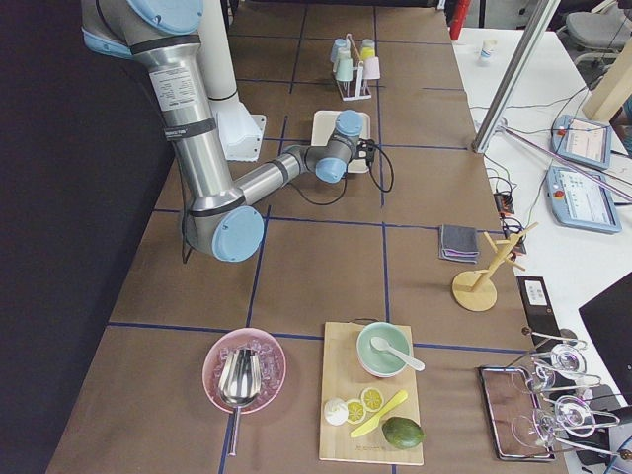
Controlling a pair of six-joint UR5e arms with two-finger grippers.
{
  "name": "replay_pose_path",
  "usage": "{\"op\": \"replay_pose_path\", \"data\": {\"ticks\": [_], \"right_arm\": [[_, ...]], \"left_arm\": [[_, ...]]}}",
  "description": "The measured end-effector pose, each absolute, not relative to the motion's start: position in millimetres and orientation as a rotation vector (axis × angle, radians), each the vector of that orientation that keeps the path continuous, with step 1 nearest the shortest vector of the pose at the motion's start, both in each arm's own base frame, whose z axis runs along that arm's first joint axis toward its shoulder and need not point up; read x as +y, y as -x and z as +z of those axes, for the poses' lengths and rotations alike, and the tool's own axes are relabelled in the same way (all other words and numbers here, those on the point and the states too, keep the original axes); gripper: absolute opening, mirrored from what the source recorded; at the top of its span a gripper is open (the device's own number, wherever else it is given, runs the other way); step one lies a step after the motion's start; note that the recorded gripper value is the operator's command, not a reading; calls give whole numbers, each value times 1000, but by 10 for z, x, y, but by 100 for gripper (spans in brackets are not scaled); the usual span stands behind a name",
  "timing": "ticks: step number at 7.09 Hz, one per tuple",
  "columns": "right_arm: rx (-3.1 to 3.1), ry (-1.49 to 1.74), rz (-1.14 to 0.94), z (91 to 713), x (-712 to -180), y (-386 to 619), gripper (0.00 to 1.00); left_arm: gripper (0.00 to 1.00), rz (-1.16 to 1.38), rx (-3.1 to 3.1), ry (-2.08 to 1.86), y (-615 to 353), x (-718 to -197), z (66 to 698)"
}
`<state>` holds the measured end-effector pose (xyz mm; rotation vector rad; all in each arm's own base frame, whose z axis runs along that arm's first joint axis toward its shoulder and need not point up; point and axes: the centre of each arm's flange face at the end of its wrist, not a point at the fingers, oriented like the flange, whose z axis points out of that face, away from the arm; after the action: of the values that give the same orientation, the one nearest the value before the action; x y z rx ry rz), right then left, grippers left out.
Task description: Pick up and place green cup on tray
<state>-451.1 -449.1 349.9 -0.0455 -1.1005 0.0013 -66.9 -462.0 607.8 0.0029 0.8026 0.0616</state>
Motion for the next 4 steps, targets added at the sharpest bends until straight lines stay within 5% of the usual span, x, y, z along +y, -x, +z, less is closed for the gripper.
{"op": "replay_pose_path", "data": {"ticks": [4], "right_arm": [[-1019, 42, 29, 3282, -4270, 4920, 2]], "left_arm": [[100, 61, 803, -1, 669, -4625, 6085]]}}
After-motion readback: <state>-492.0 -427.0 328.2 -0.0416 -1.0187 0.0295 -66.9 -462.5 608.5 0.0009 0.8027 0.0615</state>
